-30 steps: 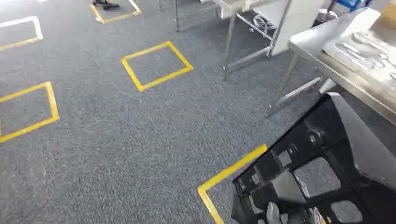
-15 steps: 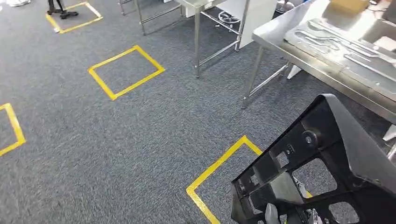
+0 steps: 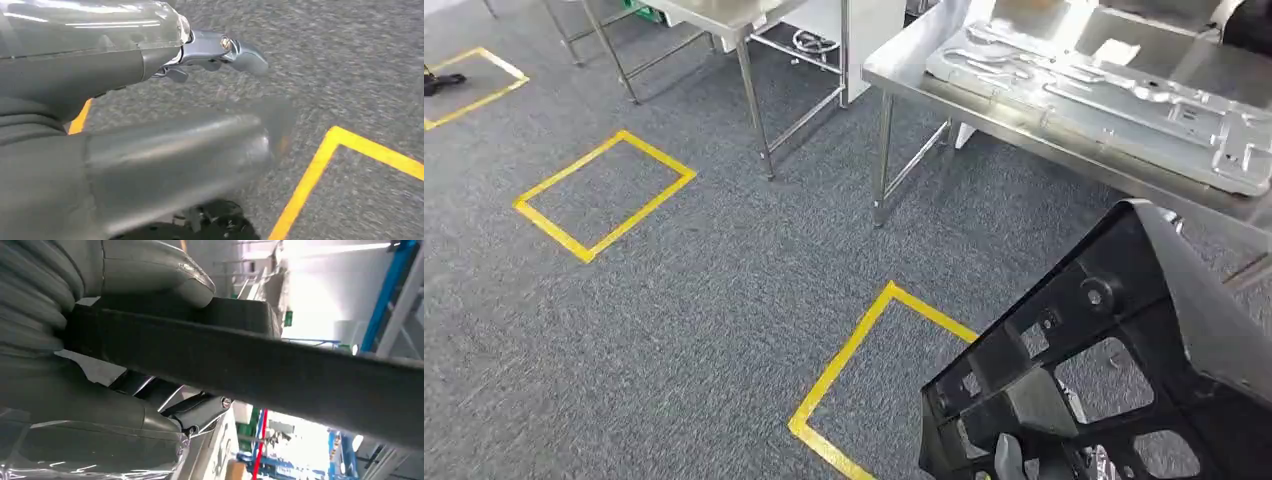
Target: Take the parts from the cabinet and place them on the table.
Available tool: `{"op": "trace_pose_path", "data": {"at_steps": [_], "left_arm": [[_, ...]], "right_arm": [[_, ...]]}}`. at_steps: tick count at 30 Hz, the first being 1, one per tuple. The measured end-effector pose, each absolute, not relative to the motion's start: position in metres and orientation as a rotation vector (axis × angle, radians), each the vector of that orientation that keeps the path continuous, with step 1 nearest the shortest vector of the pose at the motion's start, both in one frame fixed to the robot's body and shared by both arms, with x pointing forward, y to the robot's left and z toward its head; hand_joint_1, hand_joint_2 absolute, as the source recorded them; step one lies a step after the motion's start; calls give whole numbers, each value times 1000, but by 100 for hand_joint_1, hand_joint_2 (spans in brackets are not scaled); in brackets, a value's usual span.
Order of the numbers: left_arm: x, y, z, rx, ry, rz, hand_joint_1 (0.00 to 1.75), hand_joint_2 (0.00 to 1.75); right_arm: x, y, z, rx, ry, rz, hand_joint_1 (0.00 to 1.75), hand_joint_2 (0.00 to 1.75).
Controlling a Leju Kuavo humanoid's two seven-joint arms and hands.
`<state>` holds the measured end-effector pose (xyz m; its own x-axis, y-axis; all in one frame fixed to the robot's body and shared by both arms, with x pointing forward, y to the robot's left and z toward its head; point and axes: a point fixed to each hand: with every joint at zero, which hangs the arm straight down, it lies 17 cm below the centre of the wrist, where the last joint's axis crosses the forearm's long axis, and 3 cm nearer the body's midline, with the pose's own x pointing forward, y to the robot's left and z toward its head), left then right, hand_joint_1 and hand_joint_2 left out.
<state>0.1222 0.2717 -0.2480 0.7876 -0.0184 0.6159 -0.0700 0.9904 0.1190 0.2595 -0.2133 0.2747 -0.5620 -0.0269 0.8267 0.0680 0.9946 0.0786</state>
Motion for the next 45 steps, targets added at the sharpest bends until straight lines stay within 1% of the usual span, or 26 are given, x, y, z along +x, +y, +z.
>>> {"op": "trace_pose_path", "data": {"at_steps": [34, 39, 45], "left_arm": [[128, 272, -246, 133, -678, 38, 0, 0], [123, 272, -247, 115, -670, 55, 0, 0], [123, 269, -247, 103, -670, 58, 0, 0]], "right_arm": [[263, -209, 273, -30, -2159, -103, 175, 175], [266, -218, 270, -100, -2133, -127, 175, 175], [267, -222, 268, -121, -2123, -133, 175, 175]]}}
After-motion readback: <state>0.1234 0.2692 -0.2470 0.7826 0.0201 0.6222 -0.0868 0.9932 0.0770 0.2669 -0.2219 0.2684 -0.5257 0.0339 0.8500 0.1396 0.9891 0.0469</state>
